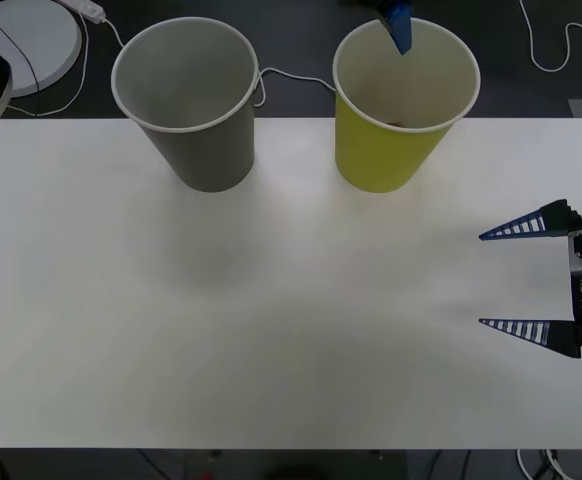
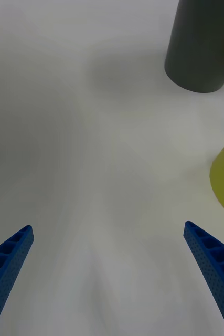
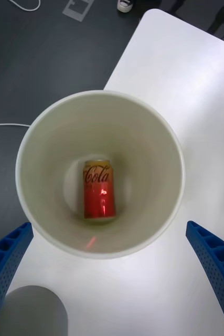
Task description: Put the can into the green bin and the plastic bottle into the gray bin
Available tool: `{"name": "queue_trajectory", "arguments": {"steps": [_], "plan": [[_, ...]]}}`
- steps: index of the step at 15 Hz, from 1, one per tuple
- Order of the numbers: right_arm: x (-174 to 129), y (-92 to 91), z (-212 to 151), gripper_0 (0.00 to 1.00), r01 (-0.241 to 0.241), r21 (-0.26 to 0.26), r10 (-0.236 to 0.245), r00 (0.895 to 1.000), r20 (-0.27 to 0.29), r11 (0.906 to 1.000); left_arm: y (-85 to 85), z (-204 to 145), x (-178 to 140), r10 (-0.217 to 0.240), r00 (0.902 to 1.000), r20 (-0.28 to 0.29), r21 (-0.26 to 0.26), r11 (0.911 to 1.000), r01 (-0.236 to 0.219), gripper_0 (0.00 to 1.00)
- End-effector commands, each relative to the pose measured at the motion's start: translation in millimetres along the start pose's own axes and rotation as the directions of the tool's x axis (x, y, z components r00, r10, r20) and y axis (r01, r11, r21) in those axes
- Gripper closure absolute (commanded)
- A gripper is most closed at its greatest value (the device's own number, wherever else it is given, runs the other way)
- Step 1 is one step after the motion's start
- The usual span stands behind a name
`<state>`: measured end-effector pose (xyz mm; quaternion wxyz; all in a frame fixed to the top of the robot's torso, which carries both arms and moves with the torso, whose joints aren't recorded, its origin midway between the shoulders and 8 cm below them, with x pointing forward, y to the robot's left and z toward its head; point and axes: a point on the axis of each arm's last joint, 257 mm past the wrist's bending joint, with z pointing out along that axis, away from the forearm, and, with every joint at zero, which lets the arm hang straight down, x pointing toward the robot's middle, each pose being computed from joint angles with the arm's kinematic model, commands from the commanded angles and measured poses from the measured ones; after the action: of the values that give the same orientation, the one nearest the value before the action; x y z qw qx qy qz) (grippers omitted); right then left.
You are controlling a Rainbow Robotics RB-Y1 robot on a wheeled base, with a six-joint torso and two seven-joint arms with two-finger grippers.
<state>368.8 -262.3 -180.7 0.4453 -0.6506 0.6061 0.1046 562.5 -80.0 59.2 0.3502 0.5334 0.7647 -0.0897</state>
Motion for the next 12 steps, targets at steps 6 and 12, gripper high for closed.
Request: {"name": "queue_trajectory", "arguments": {"steps": [6,12], "plan": [[0,0.0,0,0.00,0.000,0.000,0.000,1.000,0.000,1.0000,2.5,-60,84,0.106,0.9936,0.039,0.057,0.9925,-0.108,0.00],[0,0.0,0,0.00,0.000,0.000,0.000,1.000,0.000,1.0000,2.1,-87,157,0.107,0.9923,0.062,0.060,0.9920,-0.111,0.00]]}}
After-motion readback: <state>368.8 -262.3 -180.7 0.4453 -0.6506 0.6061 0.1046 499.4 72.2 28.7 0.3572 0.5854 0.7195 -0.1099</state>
